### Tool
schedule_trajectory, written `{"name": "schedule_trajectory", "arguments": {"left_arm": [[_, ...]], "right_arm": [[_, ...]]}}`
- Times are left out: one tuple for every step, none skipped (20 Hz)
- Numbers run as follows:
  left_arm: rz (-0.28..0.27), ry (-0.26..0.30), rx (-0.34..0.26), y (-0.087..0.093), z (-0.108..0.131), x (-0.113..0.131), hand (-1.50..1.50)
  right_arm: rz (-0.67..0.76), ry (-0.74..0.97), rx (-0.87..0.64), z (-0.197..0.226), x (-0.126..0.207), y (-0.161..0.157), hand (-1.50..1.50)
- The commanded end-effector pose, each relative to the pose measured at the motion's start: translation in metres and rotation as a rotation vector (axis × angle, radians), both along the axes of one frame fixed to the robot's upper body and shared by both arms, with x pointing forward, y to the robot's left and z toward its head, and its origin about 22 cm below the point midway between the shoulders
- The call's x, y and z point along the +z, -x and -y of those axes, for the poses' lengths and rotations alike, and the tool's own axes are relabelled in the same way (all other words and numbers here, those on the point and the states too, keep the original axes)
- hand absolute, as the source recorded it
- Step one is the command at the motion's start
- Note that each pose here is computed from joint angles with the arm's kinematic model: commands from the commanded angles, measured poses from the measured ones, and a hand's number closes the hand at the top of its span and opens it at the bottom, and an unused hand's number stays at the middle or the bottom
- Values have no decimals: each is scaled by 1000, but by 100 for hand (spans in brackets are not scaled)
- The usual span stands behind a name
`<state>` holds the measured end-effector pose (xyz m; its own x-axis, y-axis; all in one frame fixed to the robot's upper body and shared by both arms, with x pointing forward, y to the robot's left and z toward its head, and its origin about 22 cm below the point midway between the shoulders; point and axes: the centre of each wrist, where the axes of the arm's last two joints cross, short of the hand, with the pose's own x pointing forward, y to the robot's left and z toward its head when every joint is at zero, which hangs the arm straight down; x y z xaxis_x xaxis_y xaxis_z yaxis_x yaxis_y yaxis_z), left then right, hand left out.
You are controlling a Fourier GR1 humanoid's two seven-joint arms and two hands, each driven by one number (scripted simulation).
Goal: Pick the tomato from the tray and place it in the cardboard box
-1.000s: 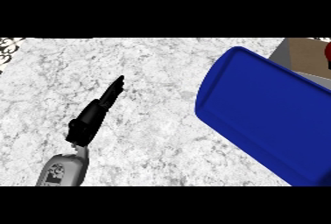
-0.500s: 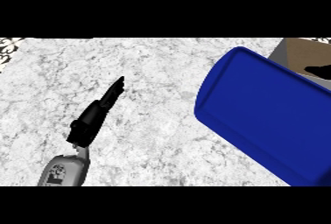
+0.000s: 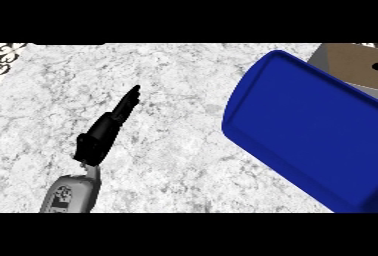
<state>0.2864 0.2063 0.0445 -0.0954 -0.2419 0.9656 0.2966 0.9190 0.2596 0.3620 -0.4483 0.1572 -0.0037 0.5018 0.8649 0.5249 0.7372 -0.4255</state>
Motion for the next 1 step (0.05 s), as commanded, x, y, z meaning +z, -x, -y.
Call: {"name": "schedule_trajectory", "arguments": {"left_arm": [[-10,16,-2,7,0,-13,0]], "right_arm": [[124,-149,-25,35,-3,23,-150]]}}
